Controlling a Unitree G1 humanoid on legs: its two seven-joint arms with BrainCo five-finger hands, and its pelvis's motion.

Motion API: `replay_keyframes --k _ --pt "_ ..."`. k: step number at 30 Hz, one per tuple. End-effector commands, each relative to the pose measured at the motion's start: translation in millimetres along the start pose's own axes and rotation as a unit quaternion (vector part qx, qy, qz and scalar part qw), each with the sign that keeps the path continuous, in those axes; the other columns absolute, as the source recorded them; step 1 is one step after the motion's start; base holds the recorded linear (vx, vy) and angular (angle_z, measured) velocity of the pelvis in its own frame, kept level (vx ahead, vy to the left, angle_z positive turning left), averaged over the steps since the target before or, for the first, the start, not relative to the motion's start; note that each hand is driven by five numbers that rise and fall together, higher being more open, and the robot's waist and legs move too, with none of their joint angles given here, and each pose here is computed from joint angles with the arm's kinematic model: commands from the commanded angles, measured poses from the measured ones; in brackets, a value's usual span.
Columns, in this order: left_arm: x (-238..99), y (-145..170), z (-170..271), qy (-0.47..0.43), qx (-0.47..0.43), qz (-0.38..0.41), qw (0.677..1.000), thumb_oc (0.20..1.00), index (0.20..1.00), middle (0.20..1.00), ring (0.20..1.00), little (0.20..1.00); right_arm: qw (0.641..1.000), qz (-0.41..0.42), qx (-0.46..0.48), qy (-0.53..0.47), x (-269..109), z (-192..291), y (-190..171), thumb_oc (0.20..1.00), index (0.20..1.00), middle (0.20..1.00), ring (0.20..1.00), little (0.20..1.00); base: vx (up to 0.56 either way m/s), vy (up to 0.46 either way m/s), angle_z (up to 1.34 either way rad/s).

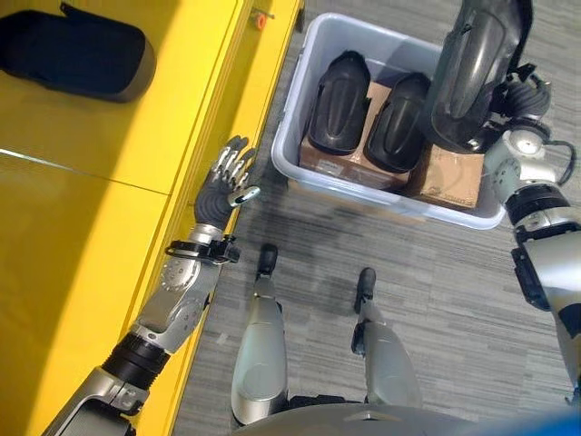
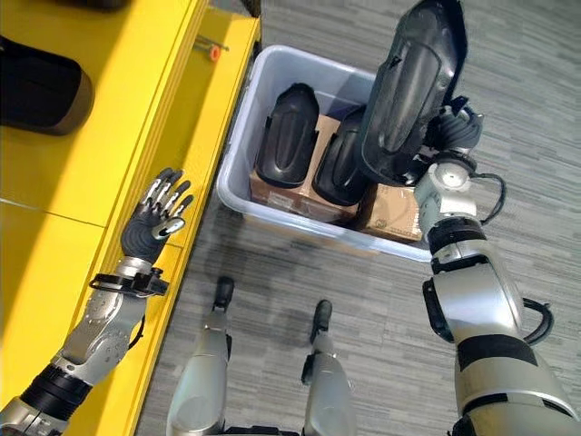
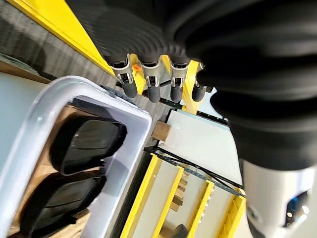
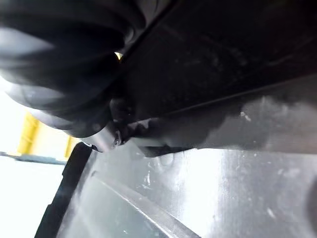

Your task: Move parts from the plastic box to the shelf.

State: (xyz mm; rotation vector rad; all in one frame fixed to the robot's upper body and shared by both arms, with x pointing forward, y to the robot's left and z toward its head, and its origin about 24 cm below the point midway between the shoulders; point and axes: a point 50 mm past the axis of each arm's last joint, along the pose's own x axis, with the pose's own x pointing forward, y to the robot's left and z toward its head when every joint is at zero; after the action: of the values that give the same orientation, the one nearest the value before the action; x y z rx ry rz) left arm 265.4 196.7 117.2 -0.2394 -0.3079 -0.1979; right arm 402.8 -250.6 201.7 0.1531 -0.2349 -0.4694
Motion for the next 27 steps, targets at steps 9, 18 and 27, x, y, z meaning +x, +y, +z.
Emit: replay_keyframes --k 9,18,27 --pt "-17.0 10.9 -4.5 0.016 -0.016 0.015 1.000 1.000 1.000 1.000 1.000 1.000 0.991 0.132 0.035 -0.017 -45.8 -33.0 41.1 0.200 0.200 0.200 0.200 0.200 0.04 -0.024 -0.04" --pt "-31.6 24.3 -4.3 0.018 -0.027 0.058 0.998 1.000 1.000 1.000 1.000 1.000 0.975 0.206 0.080 0.022 -75.0 -51.8 77.0 0.200 0.200 0.200 0.200 0.200 0.02 -0.101 0.03" --pt "-46.6 29.9 -20.2 0.034 -0.062 0.096 0.993 1.000 1.000 1.000 1.000 1.000 0.962 0.256 0.083 -0.046 -68.6 -11.3 94.5 0.200 0.200 0.200 0.200 0.200 -0.12 -0.162 0.67"
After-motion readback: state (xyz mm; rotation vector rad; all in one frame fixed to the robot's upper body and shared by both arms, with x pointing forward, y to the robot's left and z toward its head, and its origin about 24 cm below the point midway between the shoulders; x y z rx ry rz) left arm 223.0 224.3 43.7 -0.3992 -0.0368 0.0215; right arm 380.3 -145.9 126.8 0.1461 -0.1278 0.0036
